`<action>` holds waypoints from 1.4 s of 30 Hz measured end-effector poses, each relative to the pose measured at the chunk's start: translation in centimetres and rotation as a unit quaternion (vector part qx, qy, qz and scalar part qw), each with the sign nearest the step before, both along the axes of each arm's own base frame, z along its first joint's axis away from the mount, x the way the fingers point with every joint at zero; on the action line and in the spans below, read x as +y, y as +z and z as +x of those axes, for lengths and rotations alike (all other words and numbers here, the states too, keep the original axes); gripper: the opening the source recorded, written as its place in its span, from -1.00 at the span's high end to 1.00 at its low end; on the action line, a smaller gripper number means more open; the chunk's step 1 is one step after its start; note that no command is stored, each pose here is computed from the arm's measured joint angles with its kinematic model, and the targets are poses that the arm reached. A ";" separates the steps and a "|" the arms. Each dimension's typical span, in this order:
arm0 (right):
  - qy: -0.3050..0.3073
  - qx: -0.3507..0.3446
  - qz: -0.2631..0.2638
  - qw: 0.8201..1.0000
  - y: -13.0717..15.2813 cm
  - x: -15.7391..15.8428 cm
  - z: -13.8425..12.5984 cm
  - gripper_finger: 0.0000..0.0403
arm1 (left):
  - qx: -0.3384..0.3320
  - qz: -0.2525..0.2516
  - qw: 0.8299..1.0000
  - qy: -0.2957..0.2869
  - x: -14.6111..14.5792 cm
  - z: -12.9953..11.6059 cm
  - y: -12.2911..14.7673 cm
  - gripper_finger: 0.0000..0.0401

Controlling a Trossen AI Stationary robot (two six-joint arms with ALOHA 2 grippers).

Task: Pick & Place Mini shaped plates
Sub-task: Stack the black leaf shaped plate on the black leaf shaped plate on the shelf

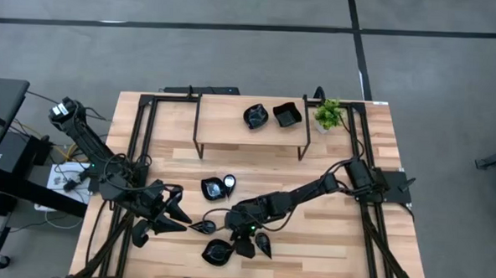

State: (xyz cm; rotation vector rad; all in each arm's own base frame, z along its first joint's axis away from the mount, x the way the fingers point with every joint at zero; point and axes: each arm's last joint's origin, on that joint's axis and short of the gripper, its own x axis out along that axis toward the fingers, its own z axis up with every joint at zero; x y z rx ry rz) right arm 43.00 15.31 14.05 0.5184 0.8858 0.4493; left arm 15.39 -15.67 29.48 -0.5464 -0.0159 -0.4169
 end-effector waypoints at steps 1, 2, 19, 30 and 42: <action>0.000 0.000 0.000 1.000 0.0 0.0 0.0 0.04 | 0.000 0.000 1.000 0.000 0.0 0.0 0.0 0.44; -0.002 0.000 -0.002 1.000 0.0 0.0 0.0 0.01 | 0.000 0.000 1.000 0.000 0.0 0.0 0.0 0.44; -0.032 -0.006 -0.015 0.999 -1.0 -1.1 -0.1 -0.09 | 0.000 0.000 1.000 0.000 0.0 0.0 0.0 0.44; -0.040 -0.011 0.002 0.999 -2.5 -0.7 0.5 -0.09 | -0.001 -0.001 1.000 0.000 0.0 0.0 0.0 0.44; -0.045 -0.009 0.003 0.999 -2.3 -0.2 0.3 -0.09 | -0.001 -0.001 1.000 0.000 0.0 0.0 0.0 0.44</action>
